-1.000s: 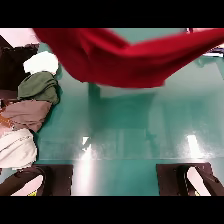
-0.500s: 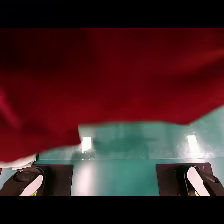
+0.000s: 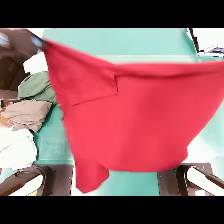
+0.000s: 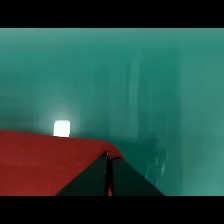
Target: Fold the shirts.
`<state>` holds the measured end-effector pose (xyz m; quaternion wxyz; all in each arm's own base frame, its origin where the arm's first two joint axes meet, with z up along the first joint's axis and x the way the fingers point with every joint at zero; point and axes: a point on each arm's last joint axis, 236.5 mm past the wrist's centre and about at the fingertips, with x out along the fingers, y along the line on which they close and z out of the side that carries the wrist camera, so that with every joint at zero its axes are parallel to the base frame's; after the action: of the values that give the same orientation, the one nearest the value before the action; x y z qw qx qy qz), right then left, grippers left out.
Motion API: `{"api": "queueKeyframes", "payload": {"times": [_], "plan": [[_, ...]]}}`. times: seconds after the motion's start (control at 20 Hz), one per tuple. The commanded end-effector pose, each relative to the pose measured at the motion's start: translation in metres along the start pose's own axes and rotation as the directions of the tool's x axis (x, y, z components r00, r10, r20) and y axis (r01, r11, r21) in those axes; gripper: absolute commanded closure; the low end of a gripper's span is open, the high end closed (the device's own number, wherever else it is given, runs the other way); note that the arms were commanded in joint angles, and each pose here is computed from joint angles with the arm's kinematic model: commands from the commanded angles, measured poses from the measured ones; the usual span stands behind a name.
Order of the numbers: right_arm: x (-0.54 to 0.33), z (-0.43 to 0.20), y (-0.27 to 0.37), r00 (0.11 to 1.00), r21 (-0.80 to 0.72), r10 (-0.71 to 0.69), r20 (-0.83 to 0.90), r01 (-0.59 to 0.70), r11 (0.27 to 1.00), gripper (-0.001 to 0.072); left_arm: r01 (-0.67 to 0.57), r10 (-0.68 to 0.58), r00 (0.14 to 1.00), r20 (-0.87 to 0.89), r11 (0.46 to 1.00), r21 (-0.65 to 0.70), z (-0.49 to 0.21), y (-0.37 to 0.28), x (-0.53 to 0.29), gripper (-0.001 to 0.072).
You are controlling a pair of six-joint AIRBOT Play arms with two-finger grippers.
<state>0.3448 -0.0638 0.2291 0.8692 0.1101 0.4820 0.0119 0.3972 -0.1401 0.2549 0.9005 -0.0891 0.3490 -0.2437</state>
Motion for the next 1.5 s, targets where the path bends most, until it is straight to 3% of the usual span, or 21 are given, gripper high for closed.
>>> {"api": "queueKeyframes", "payload": {"times": [0.0,0.1,0.3,0.6,0.8,1.1,1.45], "plan": [[0.106,-0.045,-0.021,0.948,0.023,-0.009,-0.320,0.017,1.000,0.0704,-0.029,0.009,0.978,-0.209,0.995,-0.091,-0.058,0.056,0.102,0.0683],[0.159,-0.044,-0.024,0.940,0.028,0.001,-0.342,0.009,1.000,0.0704,-0.063,0.049,0.986,-0.158,0.994,-0.089,-0.052,0.085,0.143,0.0683],[0.231,-0.004,-0.023,0.980,0.047,-0.012,-0.198,0.022,0.999,0.0704,-0.140,0.146,0.988,0.044,0.983,-0.115,-0.012,0.126,0.179,0.0683],[0.249,0.063,-0.014,0.996,0.050,-0.034,0.088,0.029,0.998,0.0704,-0.215,0.230,0.940,0.252,0.973,-0.084,0.034,0.152,0.179,0.0683],[0.252,0.052,-0.007,0.999,0.038,-0.022,0.039,0.020,0.999,0.0704,-0.257,0.245,0.959,0.142,0.963,0.078,0.006,0.157,0.186,0.0683],[0.267,-0.033,0.017,0.967,0.012,0.016,-0.254,-0.013,1.000,0.0704,-0.289,0.353,0.913,-0.203,0.913,0.288,-0.076,0.184,0.178,0.0683],[0.284,-0.094,0.046,0.913,-0.032,0.031,-0.407,-0.048,0.998,0.0702,-0.235,0.352,0.820,-0.451,0.926,0.295,-0.143,0.194,0.177,0.0683]]}}
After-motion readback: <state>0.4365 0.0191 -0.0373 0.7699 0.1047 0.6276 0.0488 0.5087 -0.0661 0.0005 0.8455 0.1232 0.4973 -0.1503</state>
